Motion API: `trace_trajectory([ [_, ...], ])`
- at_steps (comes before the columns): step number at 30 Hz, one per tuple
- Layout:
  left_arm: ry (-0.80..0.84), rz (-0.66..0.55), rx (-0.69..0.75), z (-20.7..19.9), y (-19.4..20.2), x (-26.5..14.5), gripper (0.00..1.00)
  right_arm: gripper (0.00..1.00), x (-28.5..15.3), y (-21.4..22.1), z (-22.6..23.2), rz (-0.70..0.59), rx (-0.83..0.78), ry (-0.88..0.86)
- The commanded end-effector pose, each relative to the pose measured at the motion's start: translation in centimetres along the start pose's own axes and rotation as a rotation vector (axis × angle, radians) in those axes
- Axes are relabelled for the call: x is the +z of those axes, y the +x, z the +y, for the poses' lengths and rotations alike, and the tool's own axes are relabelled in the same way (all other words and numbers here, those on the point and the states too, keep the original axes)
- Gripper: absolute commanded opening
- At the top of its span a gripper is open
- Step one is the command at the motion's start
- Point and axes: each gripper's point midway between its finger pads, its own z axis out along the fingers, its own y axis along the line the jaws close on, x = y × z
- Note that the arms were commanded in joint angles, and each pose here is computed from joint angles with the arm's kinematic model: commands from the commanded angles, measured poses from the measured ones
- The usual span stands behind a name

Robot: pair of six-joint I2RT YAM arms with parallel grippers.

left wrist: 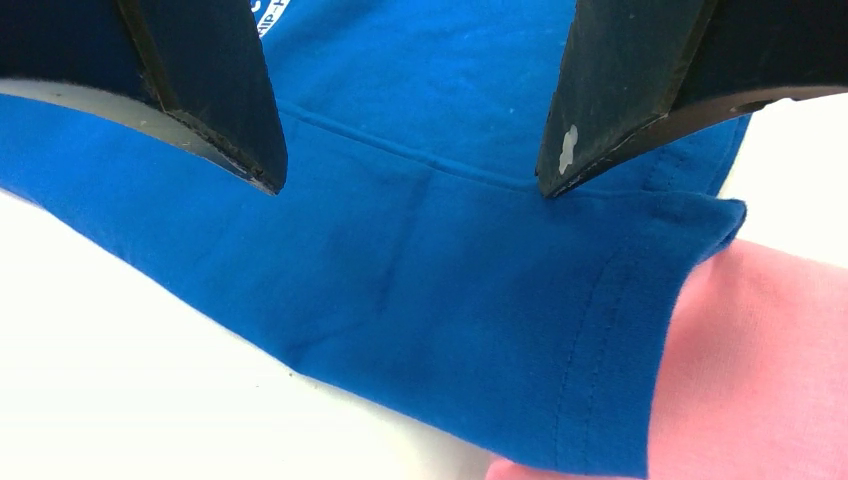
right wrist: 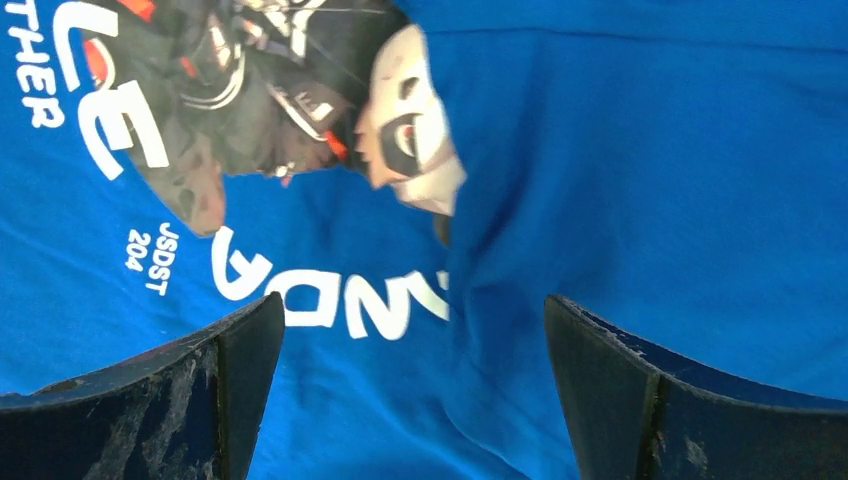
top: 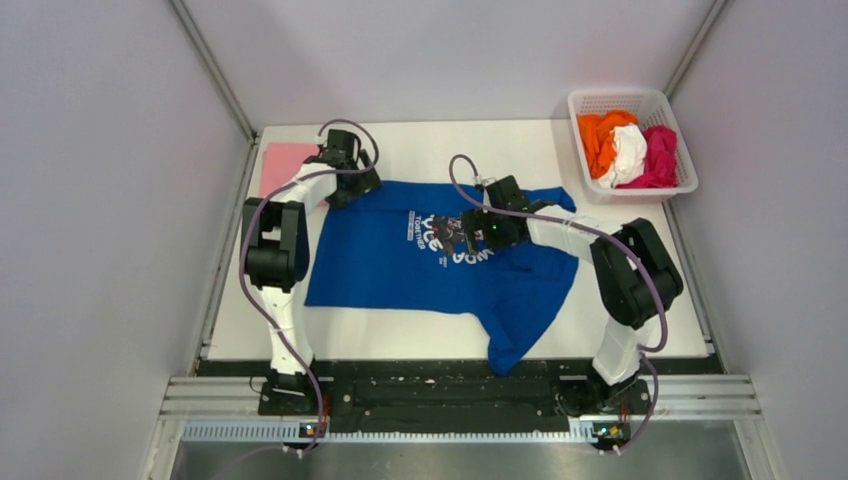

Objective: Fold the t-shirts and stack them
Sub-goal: Fold the flattened tshirt in 1/3 of the way

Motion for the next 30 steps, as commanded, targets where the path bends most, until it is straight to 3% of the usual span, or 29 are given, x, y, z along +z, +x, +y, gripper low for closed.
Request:
trace_trajectory([
  [1, 0.019, -0.05, 0.005, -0.4, -1.8, -2.2, 0.99, 0.99, -4.5, -3.2, -2.3, -0.144, 0.051, 0.146],
  [10, 0.058, -0.04, 0.008, -1.0, -1.4, -2.2, 0.99, 0.99, -3.6, -5.4, -5.3, -0.238, 0.259, 0.042],
  [25, 0.069, 0.112, -0.036, -0.6, 2.8, 0.7, 0.99, 0.99, 4.6, -4.2, -13.6, -0.047, 0.354, 0.181],
  [30, 0.073, 0.124, -0.055, -1.1, 2.7, 1.4, 0.99, 0.99, 5.4, -5.4, -16.8, -0.05, 0.4, 0.226],
])
